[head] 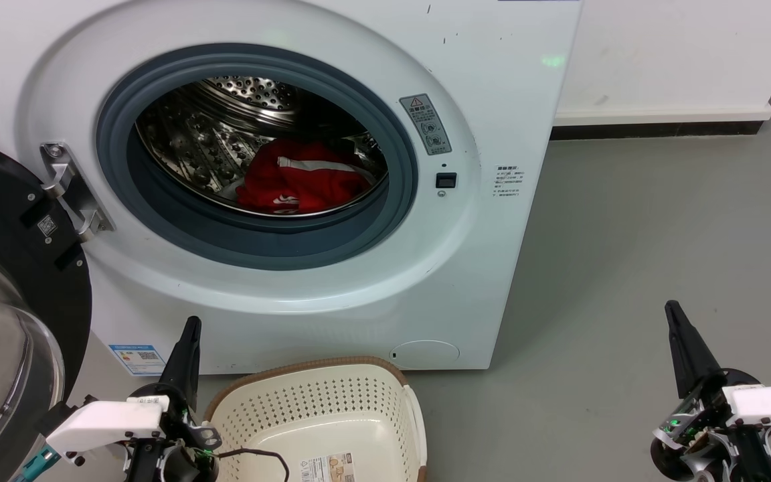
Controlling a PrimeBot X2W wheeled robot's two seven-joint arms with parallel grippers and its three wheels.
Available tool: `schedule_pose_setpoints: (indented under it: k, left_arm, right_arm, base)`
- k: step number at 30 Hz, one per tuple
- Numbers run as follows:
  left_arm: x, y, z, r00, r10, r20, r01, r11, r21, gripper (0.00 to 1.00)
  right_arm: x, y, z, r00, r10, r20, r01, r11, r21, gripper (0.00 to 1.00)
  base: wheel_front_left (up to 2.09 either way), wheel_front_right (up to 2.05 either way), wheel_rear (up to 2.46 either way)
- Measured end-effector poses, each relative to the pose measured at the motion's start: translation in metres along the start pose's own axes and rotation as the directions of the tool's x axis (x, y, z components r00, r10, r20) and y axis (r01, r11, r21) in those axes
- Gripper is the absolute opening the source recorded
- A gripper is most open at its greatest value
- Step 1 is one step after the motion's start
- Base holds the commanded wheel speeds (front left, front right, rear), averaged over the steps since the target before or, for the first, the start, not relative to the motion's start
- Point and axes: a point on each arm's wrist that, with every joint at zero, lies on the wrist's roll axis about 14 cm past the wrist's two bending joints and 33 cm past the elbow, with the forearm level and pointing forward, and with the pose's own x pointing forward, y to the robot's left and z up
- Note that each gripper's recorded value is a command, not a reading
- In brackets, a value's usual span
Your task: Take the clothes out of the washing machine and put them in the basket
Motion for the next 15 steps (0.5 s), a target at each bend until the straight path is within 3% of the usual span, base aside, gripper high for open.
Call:
schedule_pose_setpoints:
  k: [13,14,15]
  left_arm:
    - [0.000,0.002,0.000,1.000,0.005,0.000,-0.005,1.000,0.000,0.00]
    - [-0.002,0.005,-0.001,1.000,0.015,-0.001,-0.015,1.000,-0.002,1.00]
    - [-0.004,0.011,-0.001,1.000,0.032,-0.001,-0.032,0.999,-0.004,1.00]
  right_arm:
    - [0.000,-0.001,0.000,1.000,-0.004,0.000,0.004,1.000,0.000,0.00]
    - [-0.002,-0.005,0.000,1.000,-0.015,0.001,0.015,1.000,0.001,1.00]
    - [-0.004,-0.010,0.000,1.000,-0.031,0.001,0.031,1.000,0.003,1.00]
  base:
    - [0.00,0.00,0.00]
    - [0.00,0.00,0.00]
    - [0.00,0.00,0.00]
